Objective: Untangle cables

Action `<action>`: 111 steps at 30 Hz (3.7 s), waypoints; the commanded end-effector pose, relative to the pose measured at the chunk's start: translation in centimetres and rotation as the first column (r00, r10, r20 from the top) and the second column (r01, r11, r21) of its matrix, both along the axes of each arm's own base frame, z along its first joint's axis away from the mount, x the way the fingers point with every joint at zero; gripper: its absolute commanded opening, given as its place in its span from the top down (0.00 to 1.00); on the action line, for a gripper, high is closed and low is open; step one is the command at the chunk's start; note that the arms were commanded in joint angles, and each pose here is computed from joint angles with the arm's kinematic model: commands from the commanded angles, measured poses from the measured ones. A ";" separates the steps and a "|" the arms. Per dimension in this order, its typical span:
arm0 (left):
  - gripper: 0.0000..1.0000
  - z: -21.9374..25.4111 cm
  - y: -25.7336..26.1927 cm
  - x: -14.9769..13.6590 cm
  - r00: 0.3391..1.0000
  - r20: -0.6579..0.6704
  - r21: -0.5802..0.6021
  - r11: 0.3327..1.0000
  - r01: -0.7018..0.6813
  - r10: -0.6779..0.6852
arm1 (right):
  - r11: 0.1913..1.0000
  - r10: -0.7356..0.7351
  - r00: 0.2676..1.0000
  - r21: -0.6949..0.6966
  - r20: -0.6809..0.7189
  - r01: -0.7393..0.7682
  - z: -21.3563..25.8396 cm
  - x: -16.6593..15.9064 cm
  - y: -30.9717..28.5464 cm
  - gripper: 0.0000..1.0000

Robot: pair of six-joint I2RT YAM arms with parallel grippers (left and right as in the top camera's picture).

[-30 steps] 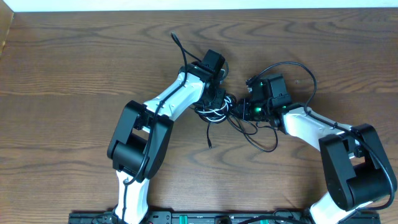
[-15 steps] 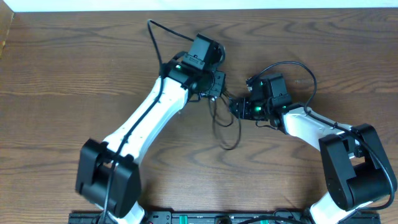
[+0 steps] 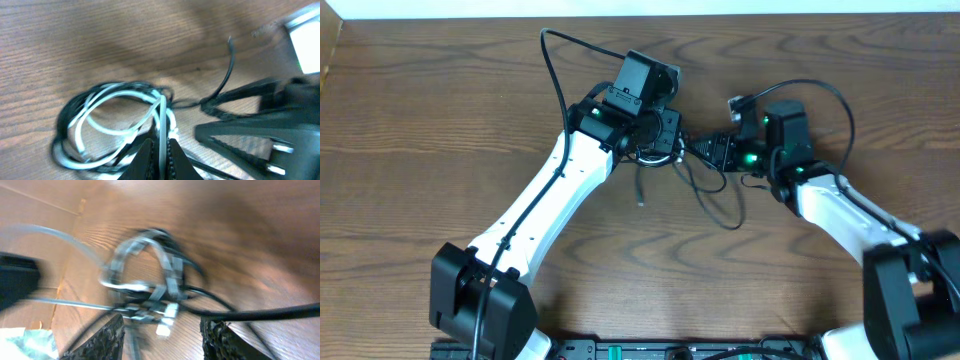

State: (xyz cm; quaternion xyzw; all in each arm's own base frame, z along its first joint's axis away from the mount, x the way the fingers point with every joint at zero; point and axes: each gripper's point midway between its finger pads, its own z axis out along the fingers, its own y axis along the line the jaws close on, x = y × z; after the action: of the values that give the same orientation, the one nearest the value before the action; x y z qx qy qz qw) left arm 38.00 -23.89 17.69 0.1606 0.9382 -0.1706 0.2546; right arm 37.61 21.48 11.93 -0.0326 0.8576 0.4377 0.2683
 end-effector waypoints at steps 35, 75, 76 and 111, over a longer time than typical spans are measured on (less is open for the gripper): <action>0.93 1.5 -2.7 -3.6 0.860 0.118 0.018 0.867 0.497 -0.496 | 0.959 0.044 0.968 -0.282 0.248 0.029 1.3 0.9 -3.4 0.29; 0.93 9.6 -5.1 -6.8 0.752 0.280 -0.491 0.585 0.646 -0.596 | 0.961 -0.098 0.990 -0.251 0.099 0.120 -4.6 3.4 -5.4 0.40; 0.93 10.3 -5.0 -7.0 0.739 0.303 -0.512 0.551 0.659 -0.602 | 0.960 -0.100 0.990 -0.253 0.099 0.122 -4.7 3.4 -5.5 0.39; 0.93 14.7 3.2 -0.8 0.897 0.234 -0.722 0.551 0.419 -0.375 | 0.721 -0.408 0.903 -0.558 0.137 0.411 -8.5 5.2 -17.9 0.45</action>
State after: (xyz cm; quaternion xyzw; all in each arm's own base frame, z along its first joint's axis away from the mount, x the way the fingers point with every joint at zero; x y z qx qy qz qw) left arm 37.77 -22.18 29.81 0.2485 0.7299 -0.5795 0.2642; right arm 42.83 7.32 5.07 0.0444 0.9254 0.1468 0.3464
